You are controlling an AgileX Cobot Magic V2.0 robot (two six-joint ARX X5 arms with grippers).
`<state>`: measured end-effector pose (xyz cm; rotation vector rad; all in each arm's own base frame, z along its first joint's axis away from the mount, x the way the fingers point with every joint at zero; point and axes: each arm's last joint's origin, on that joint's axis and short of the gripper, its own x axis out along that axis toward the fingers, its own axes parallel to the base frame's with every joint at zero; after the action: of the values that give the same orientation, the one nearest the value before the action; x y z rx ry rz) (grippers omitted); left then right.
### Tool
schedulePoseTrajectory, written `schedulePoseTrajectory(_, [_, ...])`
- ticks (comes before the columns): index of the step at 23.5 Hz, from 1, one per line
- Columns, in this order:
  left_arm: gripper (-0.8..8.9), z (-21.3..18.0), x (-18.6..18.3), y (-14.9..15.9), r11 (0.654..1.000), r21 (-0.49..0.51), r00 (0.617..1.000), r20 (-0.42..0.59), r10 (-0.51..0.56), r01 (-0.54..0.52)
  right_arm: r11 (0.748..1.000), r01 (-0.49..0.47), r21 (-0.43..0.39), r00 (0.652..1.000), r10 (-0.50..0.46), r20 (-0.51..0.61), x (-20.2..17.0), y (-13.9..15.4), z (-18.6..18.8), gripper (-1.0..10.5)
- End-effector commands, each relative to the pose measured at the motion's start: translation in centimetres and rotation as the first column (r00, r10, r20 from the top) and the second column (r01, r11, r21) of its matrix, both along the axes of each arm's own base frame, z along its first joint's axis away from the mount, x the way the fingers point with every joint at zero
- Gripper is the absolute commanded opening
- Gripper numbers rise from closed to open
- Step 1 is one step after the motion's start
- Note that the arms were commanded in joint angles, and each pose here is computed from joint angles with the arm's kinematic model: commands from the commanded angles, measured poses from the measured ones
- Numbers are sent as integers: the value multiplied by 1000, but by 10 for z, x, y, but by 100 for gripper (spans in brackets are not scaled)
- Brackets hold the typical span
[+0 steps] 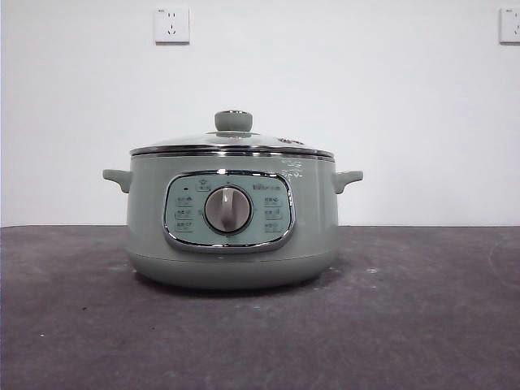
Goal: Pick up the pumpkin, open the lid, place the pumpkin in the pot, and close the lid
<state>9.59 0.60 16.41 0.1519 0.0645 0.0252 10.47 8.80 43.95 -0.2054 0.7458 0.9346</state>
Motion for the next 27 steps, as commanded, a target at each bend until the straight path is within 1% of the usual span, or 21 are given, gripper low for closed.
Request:
schedulePoseTrajectory(1, [-3,-9,1,0,1000,-24,999,-35,6,-7,1000,3,4,1000,-3,1,-1,0,0,1])
schedulePoseTrajectory(8, [-3,-17,0,0,996,-93,994,-110,-5,-5,1000,3,4,1000,-3,1,-1,0,0,1])
schedulePoseTrajectory(10, [-3,-17,0,0,986,-165,993,-114,-2,-17,1000,3,4,1000,-3,1,-1,0,0,1])
schedulePoseTrajectory(12, [-3,-17,0,0,968,-250,994,-111,5,-33,1000,3,5,1000,-3,2,-1,-1,0,1])
schedulePoseTrajectory(13, [-3,-17,0,0,964,-262,994,-111,8,-37,1000,3,5,1000,-3,2,-1,-1,0,1])
schedulePoseTrajectory(27, [-3,-17,0,0,964,-263,994,-111,12,-41,1000,3,6,1000,-3,4,-2,-1,1,1])
